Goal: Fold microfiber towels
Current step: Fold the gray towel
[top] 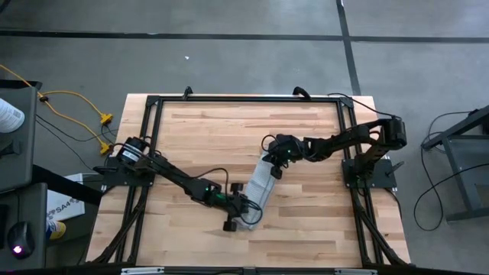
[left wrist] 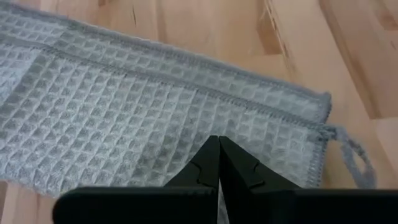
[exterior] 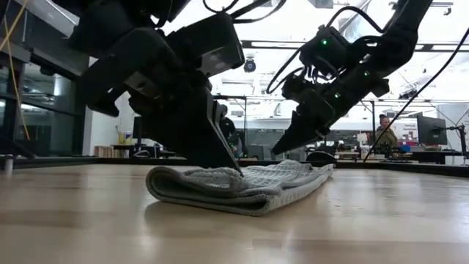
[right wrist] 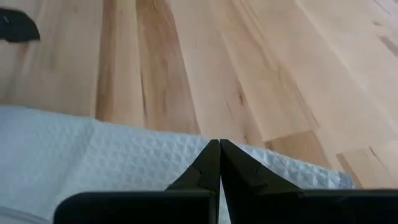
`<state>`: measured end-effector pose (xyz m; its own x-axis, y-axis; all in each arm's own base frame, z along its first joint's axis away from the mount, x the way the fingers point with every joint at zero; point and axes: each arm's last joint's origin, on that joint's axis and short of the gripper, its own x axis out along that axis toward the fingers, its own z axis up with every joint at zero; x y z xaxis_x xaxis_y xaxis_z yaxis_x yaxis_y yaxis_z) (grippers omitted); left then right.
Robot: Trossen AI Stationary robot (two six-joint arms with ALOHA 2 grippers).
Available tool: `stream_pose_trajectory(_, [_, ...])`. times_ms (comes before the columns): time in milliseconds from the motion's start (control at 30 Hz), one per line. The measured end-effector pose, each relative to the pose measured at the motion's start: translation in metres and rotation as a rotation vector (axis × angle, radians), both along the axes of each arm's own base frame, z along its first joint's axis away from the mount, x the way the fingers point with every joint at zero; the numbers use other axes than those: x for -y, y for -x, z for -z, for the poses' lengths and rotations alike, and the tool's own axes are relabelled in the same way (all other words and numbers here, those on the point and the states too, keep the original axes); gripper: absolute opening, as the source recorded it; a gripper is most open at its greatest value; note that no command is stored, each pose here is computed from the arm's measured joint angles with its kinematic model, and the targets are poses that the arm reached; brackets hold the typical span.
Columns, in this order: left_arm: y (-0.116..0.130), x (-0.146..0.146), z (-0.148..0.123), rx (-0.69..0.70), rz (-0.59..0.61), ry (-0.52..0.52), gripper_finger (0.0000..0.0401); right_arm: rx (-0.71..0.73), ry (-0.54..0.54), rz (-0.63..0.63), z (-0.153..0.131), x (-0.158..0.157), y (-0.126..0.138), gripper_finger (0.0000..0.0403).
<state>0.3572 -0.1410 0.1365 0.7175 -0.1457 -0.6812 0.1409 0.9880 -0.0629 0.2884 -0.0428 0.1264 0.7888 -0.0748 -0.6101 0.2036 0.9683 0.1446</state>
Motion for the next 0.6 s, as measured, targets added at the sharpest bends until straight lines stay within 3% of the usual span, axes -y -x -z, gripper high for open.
stream_pose_trajectory(300, [-0.003,0.001,-0.003,0.028,-0.001,0.012,0.0000,-0.048,0.011,0.030,0.001,-0.019,0.002,0.0002])
stream_pose_trajectory(467, [-0.002,0.001,-0.009,0.048,-0.008,0.012,0.0000,-0.076,0.086,0.064,-0.010,-0.038,0.009,0.0002])
stream_pose_trajectory(600, [0.004,-0.002,-0.014,0.000,-0.010,-0.009,0.0000,-0.096,0.037,0.092,-0.024,-0.052,0.021,0.0002])
